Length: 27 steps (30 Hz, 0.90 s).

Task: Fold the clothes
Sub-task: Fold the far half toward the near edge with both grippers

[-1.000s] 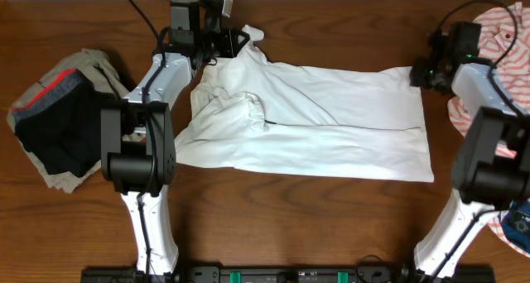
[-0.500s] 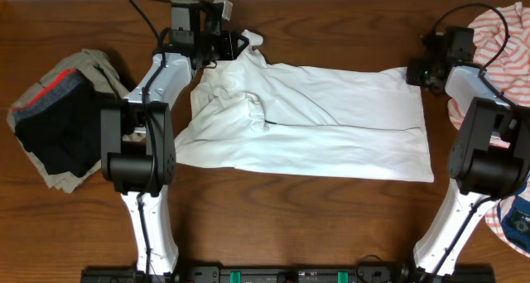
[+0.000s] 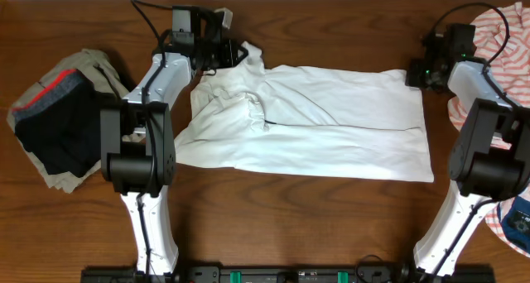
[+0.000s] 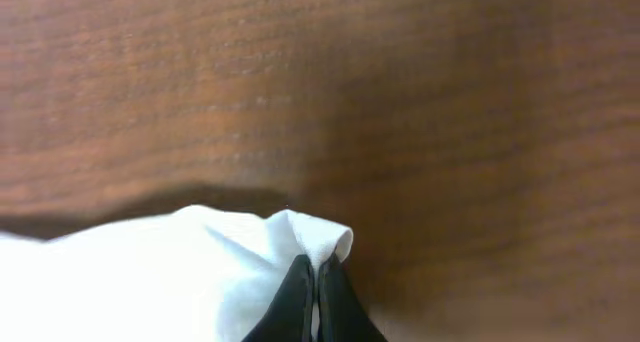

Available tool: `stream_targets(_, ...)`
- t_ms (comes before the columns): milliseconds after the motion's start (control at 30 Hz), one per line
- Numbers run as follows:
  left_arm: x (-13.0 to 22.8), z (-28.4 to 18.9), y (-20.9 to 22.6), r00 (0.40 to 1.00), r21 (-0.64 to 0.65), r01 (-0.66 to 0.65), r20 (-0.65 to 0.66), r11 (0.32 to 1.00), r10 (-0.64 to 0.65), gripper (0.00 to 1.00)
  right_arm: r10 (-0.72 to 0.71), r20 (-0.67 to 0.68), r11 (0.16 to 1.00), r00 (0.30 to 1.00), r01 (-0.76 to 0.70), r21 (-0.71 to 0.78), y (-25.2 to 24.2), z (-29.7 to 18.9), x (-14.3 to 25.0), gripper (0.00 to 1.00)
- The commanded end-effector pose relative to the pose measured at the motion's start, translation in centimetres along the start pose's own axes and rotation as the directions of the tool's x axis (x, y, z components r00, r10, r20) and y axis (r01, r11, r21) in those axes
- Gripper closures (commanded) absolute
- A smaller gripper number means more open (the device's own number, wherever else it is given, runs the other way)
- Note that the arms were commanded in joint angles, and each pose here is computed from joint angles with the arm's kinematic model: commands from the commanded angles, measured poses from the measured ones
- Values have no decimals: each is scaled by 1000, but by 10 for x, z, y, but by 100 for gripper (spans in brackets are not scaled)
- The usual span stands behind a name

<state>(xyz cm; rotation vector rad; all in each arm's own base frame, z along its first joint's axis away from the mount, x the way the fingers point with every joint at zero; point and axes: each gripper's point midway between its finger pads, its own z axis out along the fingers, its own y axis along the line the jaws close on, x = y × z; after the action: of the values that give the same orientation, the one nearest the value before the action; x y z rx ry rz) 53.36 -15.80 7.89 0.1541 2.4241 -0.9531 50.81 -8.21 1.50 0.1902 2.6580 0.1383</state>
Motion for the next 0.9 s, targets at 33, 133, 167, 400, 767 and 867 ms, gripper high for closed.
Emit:
stream_targets(33, -23, -37, -29, 997, -1, -56, 53, 998, 56, 94, -1, 119, 1000, 993, -1, 16, 3, -68, -43, 99)
stream_targets(133, -29, -57, -39, 996, -7, -55, 68, 998, 55, 94, 11, 96, 1000, 995, -13, 16, 6, -93, -36, 99)
stream_targets(167, -30, -64, -42, 996, -10, -51, 69, 999, 51, 94, 21, 85, 1000, 996, -22, 17, 6, -100, -32, 99)
stream_targets(400, 4, -87, -50, 997, -40, 56, -55, 998, -58, 94, 44, -35, 999, 998, -43, 16, 12, -134, 2, 99)
stream_targets(767, 79, -106, -25, 931, -234, 126, -308, 964, -197, 94, 107, -315, 972, 943, -33, 231, -25, -153, 75, 99)
stream_targets(867, 88, -109, -25, 915, -251, 141, -336, 958, -222, 94, 122, -325, 961, 938, -29, 276, -37, -157, 78, 99)
